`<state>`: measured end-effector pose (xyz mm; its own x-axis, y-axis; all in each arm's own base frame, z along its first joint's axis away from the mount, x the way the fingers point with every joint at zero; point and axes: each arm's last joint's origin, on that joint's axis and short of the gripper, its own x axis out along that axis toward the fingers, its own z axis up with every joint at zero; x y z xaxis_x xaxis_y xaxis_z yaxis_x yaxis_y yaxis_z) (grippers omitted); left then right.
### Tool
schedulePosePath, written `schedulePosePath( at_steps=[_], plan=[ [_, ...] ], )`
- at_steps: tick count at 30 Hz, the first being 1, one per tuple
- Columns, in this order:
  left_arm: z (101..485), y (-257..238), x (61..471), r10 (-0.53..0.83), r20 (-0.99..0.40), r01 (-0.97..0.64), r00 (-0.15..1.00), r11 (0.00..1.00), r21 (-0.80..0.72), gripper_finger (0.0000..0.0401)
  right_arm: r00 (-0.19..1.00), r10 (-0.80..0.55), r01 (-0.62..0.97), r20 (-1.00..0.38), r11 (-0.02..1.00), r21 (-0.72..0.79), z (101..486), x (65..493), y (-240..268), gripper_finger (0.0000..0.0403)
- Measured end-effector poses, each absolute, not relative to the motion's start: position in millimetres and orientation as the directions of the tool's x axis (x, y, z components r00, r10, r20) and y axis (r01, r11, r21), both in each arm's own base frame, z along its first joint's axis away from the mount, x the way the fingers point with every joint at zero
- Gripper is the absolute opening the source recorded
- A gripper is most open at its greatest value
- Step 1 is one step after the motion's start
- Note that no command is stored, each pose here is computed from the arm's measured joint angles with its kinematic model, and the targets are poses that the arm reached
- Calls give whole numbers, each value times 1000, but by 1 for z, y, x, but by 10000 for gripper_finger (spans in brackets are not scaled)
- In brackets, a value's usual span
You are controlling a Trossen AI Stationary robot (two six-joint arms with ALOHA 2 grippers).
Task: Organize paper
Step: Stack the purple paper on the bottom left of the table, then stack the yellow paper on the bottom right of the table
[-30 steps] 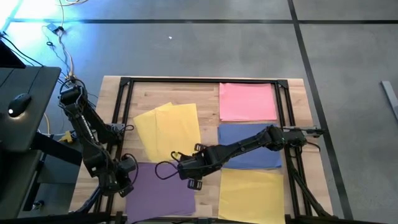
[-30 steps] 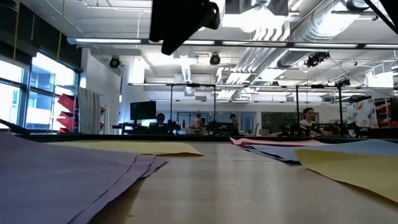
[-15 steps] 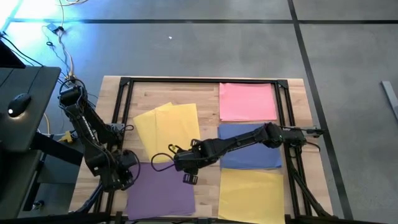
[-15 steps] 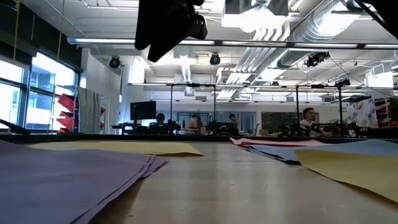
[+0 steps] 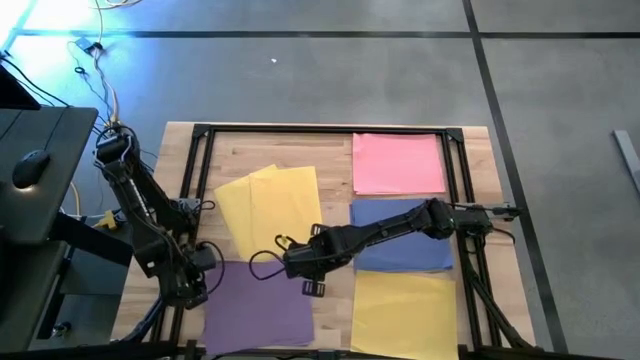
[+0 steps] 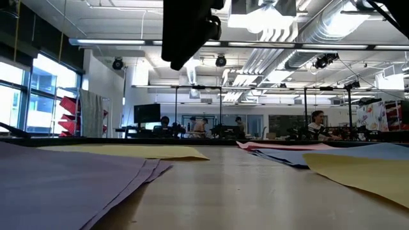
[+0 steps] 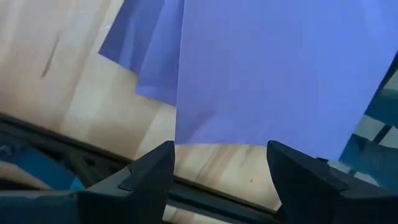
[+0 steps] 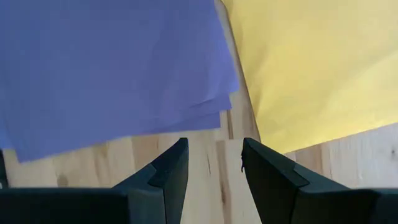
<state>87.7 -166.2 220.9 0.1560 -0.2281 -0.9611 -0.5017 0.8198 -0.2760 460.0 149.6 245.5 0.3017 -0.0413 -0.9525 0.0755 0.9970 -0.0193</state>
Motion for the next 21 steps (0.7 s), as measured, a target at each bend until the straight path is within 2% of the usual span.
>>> schedulePosePath(
  at_steps=[10, 19, 21],
  plan=[
    [260, -174, 91, -301, -938, -516, 172, 784, -346, 229, 316, -123, -19, -941, 991, -136, 246, 471, 112, 135],
    [267, -174, 96, -259, -916, -507, 306, 770, -388, 229, 419, 58, -216, -906, 976, -37, 230, 501, 64, 137],
    [267, -174, 96, -252, -913, -506, 320, 769, -389, 229, 418, 152, -308, -896, 951, 17, 222, 504, 60, 148]
  ],
)
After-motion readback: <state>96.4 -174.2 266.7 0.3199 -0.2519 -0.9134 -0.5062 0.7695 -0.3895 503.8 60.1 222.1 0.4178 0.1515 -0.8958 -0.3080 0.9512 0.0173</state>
